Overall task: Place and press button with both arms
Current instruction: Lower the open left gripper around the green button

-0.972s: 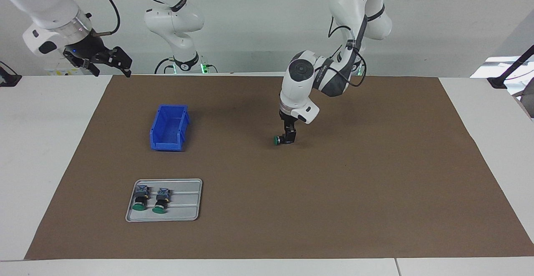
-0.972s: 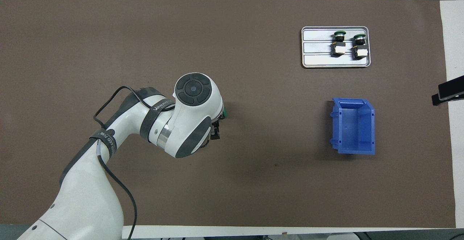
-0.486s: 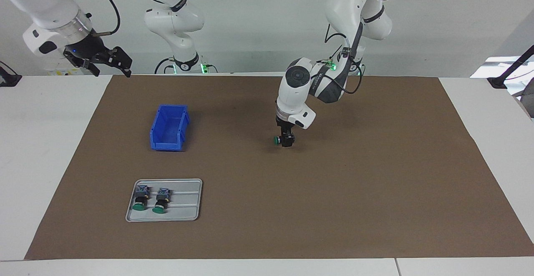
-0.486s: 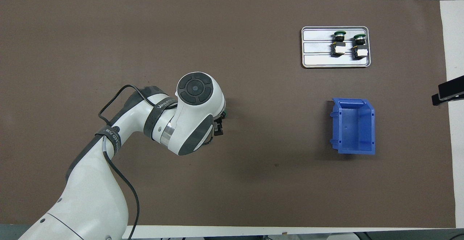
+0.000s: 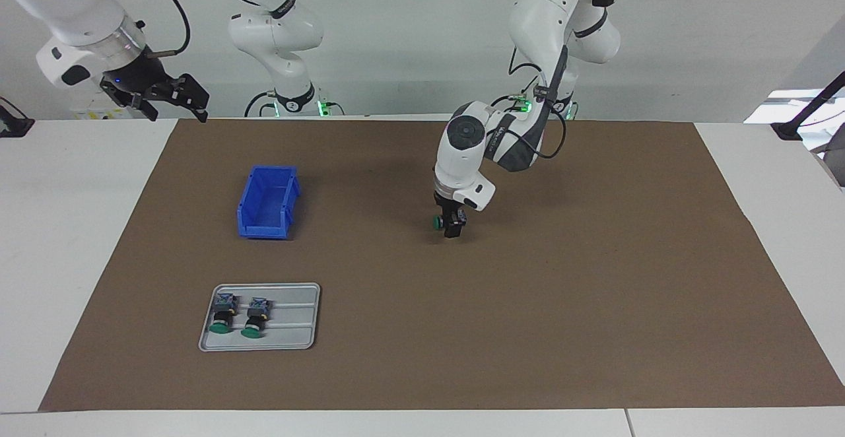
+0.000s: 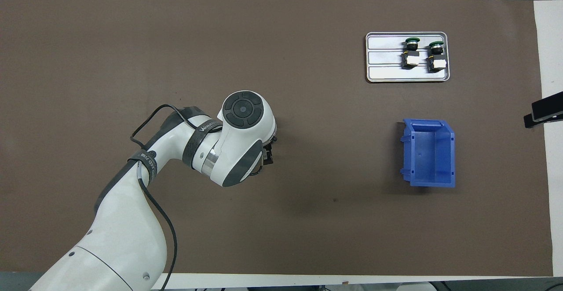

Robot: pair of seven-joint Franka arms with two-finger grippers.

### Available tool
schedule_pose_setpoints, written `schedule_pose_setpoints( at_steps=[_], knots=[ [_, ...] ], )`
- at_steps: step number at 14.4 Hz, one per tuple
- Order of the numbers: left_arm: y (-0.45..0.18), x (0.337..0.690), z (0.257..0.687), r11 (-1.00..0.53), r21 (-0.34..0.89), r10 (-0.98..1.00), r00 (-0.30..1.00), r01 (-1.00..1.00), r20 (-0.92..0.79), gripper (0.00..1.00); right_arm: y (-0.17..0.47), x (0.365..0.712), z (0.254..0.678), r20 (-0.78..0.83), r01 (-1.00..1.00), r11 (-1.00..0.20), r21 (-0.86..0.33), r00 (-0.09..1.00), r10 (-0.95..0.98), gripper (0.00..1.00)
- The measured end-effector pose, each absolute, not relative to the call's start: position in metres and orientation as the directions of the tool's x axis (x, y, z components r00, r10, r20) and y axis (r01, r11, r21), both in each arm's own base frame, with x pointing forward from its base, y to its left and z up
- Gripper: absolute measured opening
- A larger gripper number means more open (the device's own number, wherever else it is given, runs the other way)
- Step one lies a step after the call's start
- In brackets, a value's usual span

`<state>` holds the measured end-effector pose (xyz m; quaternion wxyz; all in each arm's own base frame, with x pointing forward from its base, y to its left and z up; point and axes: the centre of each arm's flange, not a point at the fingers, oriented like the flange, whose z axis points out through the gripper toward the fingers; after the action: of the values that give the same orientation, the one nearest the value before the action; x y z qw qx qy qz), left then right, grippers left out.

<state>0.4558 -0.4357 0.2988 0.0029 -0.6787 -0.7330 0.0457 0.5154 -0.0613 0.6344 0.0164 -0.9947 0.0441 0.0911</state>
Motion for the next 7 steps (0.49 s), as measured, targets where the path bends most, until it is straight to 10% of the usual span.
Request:
schedule_pose_setpoints(
  at_steps=[2, 7],
  knots=[
    [-0.4360, 0.4561, 0.2993, 0.076, -0.069, 0.995, -0.080, 0.995, -0.060, 0.67, -0.0613, 0.5154, 0.6344, -0.183, -0.091, -0.996, -0.025, 0.980, -0.085, 1.00],
    [-0.4363, 0.4565, 0.2998, 0.078, -0.066, 0.995, -0.082, 0.995, -0.062, 0.41, -0.0613, 0.5154, 0.6344, -0.183, -0.091, -0.996, -0.025, 0.980, -0.085, 1.00]
  ],
)
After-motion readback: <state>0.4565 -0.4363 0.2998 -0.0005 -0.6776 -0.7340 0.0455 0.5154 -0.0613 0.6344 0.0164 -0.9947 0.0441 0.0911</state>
